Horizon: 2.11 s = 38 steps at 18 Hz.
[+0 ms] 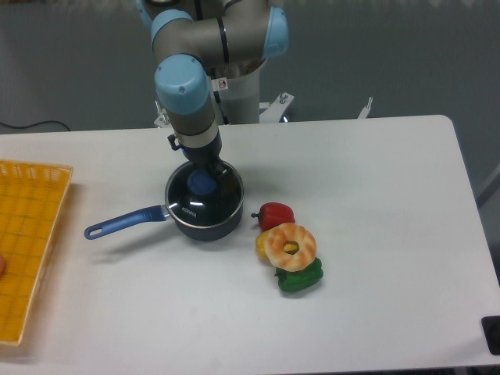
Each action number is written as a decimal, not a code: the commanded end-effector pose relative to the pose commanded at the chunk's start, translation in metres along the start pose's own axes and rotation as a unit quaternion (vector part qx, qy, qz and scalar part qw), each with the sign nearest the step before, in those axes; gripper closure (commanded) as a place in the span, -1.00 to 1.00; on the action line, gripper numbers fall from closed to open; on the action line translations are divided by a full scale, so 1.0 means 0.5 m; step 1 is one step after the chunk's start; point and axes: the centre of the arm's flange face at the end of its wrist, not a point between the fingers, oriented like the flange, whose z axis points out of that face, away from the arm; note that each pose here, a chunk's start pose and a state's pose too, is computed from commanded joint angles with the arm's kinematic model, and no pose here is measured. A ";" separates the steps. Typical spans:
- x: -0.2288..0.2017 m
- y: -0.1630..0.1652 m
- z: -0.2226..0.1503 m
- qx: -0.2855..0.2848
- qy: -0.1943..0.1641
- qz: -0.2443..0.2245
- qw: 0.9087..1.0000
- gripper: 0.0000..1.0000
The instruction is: Open the lid
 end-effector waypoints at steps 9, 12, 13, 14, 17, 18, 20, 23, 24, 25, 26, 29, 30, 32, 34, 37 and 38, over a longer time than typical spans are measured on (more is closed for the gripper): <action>0.007 -0.016 0.014 -0.002 0.003 0.003 1.000 -1.00; 0.009 -0.016 0.018 -0.001 0.006 0.002 1.000 -1.00; 0.010 -0.017 0.017 0.001 0.006 0.002 1.000 -1.00; 0.009 -0.018 0.016 0.003 0.006 0.002 1.000 -1.00; 0.010 -0.018 0.019 0.004 0.009 0.002 1.000 -1.00; 0.010 -0.018 0.019 0.004 0.009 0.002 1.000 -1.00; 0.011 -0.019 0.019 0.004 0.009 0.003 1.000 -1.00; 0.011 -0.021 0.023 0.003 0.011 0.003 1.000 -1.00; 0.010 -0.021 0.028 0.002 0.013 0.003 1.000 -1.00; 0.009 -0.022 0.029 0.002 0.014 0.003 1.000 -1.00; 0.010 -0.024 0.032 0.002 0.015 0.005 1.000 -1.00; 0.011 -0.027 0.034 0.009 0.019 0.004 1.000 -1.00; 0.011 -0.028 0.033 0.011 0.019 0.004 1.000 -1.00; 0.012 -0.027 0.034 0.011 0.020 0.004 1.000 -1.00; 0.012 -0.027 0.034 0.011 0.020 0.004 1.000 -1.00; 0.013 -0.029 0.034 0.011 0.019 0.006 1.000 -1.00; 0.014 -0.028 0.035 0.010 0.020 0.006 1.000 -1.00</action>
